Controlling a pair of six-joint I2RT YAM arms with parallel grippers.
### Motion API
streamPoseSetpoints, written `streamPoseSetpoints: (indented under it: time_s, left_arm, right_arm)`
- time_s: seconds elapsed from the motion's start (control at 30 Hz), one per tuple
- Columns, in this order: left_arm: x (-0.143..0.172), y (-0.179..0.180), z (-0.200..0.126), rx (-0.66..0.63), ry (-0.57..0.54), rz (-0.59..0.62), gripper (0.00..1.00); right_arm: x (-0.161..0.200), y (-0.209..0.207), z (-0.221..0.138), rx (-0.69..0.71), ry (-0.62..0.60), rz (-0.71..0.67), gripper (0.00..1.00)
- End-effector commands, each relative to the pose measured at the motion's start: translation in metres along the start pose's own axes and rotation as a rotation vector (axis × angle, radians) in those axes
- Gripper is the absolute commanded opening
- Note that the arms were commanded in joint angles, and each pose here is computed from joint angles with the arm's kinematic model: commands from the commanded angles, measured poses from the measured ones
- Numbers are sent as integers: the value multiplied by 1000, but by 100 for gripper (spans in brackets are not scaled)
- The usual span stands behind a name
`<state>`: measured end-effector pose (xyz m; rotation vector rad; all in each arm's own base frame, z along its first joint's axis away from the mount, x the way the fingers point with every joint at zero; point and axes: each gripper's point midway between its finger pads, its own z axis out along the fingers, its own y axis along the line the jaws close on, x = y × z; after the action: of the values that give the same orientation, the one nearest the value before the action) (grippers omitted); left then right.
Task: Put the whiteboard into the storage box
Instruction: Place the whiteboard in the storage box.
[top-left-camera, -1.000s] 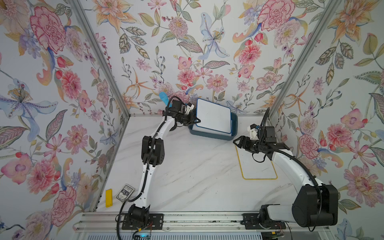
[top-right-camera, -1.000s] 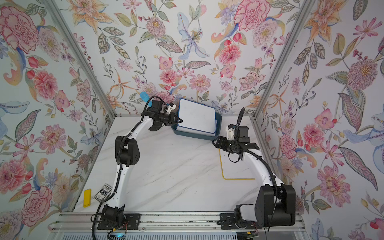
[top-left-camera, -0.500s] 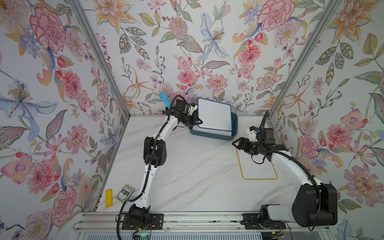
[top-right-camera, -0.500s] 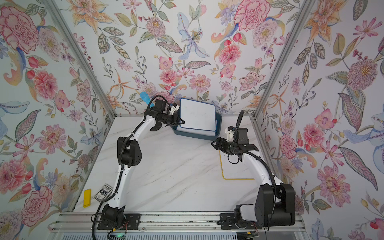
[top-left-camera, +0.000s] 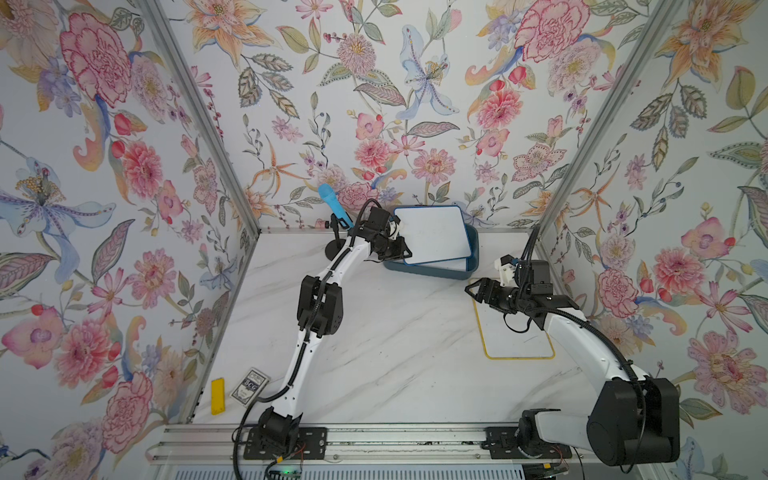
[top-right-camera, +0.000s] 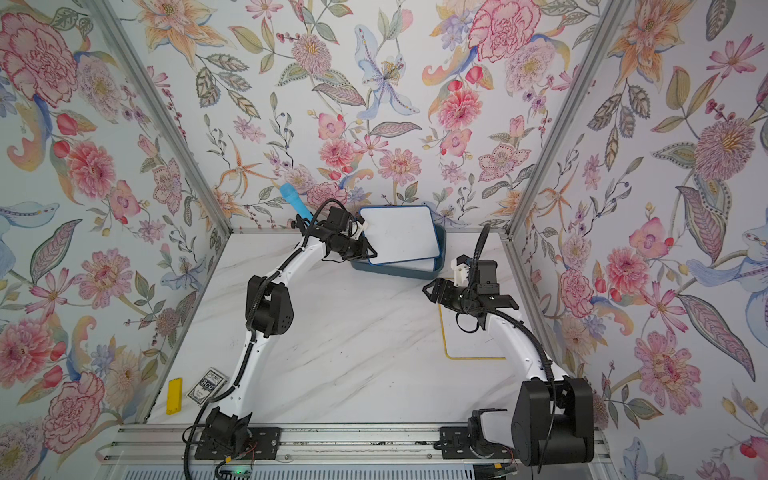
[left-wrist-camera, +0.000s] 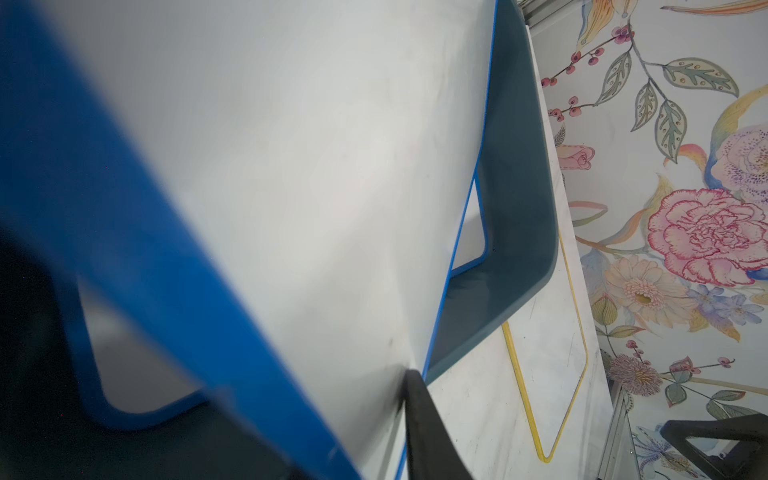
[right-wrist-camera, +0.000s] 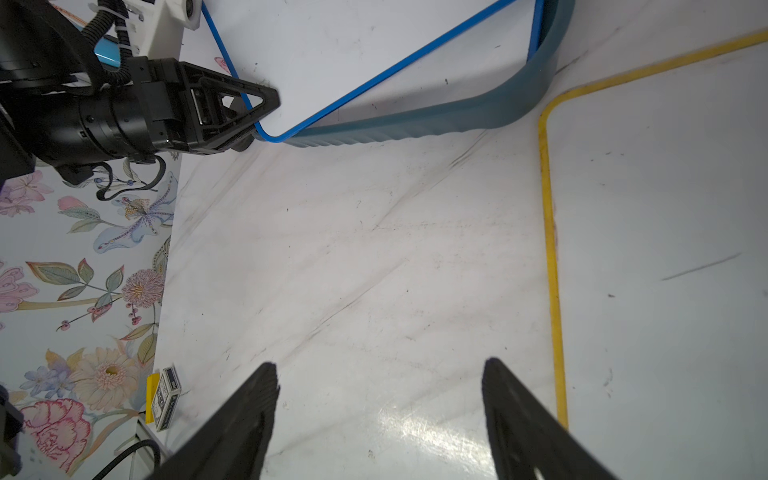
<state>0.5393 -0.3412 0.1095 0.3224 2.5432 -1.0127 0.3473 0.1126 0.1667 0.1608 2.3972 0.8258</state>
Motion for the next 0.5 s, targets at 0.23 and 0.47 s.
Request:
streamPoseSetpoints:
  time_s: [0.23, 0.47]
  left_arm:
    - [92, 63, 19, -375, 289, 23, 12]
    - [111, 67, 7, -421, 336, 11, 10]
  right_arm:
    - [-21, -15, 4, 96, -91, 0, 75]
    - [-48, -7, 21, 204, -134, -98, 73]
